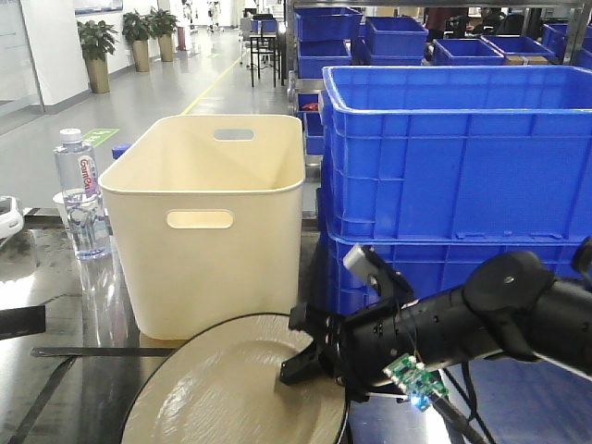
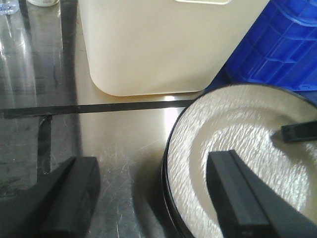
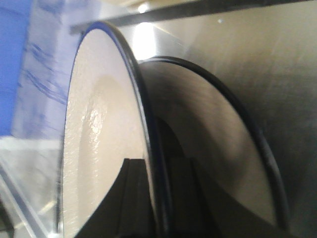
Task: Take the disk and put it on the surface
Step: 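Lower the right gripper's plate onto the first plate and open the right gripper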
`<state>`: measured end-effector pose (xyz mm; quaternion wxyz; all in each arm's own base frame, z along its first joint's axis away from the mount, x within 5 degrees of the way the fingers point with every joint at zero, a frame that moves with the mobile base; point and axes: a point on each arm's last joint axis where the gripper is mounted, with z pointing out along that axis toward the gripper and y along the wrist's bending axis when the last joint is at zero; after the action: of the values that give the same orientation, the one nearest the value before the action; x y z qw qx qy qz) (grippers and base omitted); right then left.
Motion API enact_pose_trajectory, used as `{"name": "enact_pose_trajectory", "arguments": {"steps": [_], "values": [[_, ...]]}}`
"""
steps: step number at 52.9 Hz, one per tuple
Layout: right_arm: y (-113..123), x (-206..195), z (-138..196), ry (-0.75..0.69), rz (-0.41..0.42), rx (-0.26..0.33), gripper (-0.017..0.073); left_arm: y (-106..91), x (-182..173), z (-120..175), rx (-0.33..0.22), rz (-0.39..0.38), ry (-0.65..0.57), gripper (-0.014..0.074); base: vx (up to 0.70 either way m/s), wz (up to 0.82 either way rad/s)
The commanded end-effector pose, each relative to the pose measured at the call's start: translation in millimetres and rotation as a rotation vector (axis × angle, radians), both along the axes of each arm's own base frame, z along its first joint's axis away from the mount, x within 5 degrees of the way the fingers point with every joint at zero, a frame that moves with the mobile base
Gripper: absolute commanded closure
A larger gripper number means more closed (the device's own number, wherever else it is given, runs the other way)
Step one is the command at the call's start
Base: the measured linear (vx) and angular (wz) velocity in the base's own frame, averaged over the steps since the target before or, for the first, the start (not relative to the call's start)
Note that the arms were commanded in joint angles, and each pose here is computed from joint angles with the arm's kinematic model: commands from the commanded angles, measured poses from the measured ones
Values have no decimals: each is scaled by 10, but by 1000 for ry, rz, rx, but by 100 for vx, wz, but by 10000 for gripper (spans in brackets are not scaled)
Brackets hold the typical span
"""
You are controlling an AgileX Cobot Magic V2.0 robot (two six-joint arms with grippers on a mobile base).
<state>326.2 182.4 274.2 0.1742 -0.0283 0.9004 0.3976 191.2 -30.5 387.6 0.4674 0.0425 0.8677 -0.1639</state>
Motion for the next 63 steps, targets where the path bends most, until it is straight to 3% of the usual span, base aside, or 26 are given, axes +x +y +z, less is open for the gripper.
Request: {"name": "enact_pose_trajectory", "arguments": {"steps": [1, 10, 17, 26, 33, 40, 46, 52, 63], "values": [[24, -4, 279, -84, -3, 83, 527, 6, -6, 161, -37, 28, -99, 22, 0, 0], [31, 14, 228, -108, 31, 57, 421, 6, -6, 161, -37, 28, -99, 22, 0, 0], [16, 13, 210, -152, 71, 13, 275, 7, -6, 161, -36, 28, -100, 22, 0, 0], [-21, 23, 284, -240, 124, -64, 74, 10, -2, 167, -36, 32, -108, 22, 0, 0], [-85, 4, 478, -350, 164, -161, -17, 13, 2, 173, -36, 36, -116, 22, 0, 0], [-206, -72, 747, -471, 198, -299, -34, 13, 2, 173, -36, 36, -116, 22, 0, 0], [-329, -174, 943, -526, 167, -385, -34, 12, 0, 171, -37, 34, -113, 27, 0, 0], [-414, -305, 1135, -580, 133, -405, -34, 12, 0, 171, -37, 34, -113, 40, 0, 0], [-474, -460, 1328, -634, 113, -387, -34, 12, 0, 171, -36, 34, -113, 57, 0, 0]]}}
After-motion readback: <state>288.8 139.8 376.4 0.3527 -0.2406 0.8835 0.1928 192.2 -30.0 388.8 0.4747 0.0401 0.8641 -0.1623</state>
